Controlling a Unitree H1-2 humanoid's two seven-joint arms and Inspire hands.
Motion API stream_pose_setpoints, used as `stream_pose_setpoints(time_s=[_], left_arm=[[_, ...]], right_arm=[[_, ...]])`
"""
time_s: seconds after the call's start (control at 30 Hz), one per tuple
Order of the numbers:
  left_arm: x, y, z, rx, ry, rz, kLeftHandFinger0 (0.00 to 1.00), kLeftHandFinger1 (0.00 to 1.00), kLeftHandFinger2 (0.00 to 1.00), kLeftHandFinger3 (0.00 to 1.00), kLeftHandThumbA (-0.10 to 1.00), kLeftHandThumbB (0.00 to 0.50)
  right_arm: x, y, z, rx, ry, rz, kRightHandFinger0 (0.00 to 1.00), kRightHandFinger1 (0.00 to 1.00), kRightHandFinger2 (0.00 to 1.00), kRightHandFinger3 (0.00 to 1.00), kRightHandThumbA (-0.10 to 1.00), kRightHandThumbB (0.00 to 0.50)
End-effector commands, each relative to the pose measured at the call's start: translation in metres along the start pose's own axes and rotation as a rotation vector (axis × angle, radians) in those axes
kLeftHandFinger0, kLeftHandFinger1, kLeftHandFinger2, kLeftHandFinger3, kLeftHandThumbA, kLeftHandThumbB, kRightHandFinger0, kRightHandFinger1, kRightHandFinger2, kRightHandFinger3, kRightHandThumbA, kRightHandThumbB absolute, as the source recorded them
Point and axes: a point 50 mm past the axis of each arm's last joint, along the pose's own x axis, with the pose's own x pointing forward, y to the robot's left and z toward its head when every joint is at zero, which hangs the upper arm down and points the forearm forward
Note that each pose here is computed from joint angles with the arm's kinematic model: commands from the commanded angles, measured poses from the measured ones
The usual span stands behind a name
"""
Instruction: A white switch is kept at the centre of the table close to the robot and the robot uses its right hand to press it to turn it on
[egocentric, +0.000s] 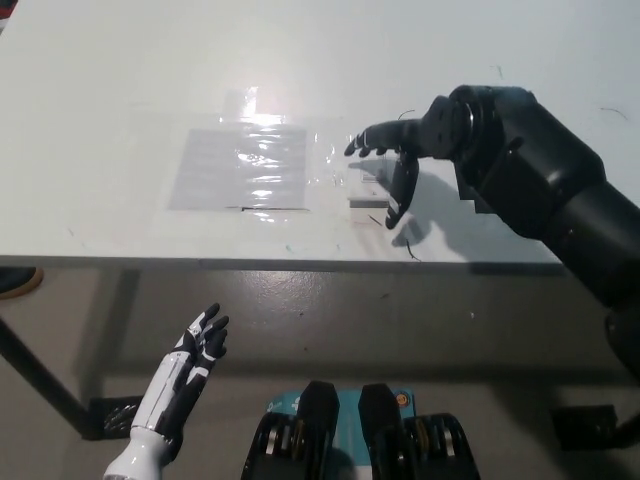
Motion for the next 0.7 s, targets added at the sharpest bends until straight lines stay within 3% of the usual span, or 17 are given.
stream_pose_setpoints(time_s=[0.0, 0.1, 0.3, 0.67], left_arm=[[0.005, 0.003, 0.013, 0.017, -0.052, -0.004, 1.0, 1.0, 1.0, 1.0, 0.86, 0.057], [0.005, 0.003, 0.013, 0.015, -0.056, -0.007, 1.0, 1.0, 1.0, 1.0, 0.85, 0.083], [0.007, 0.003, 0.014, 0.014, -0.054, -0.009, 1.0, 1.0, 1.0, 1.0, 0.85, 0.063], [0.009, 0.003, 0.015, 0.024, -0.051, -0.007, 1.0, 1.0, 1.0, 1.0, 0.85, 0.087]], right_arm=[[-0.011, -0.018, 0.011, -0.053, -0.04, -0.035, 1.0, 1.0, 1.0, 1.0, 1.0, 0.309], [-0.008, -0.013, 0.009, -0.064, -0.036, -0.033, 1.0, 1.0, 1.0, 1.0, 1.0, 0.316], [-0.006, -0.007, 0.006, -0.03, -0.048, -0.017, 1.0, 1.0, 1.0, 1.0, 1.0, 0.31], [0.006, 0.02, 0.0, -0.008, -0.047, 0.028, 1.0, 1.0, 1.0, 1.0, 1.0, 0.314]])
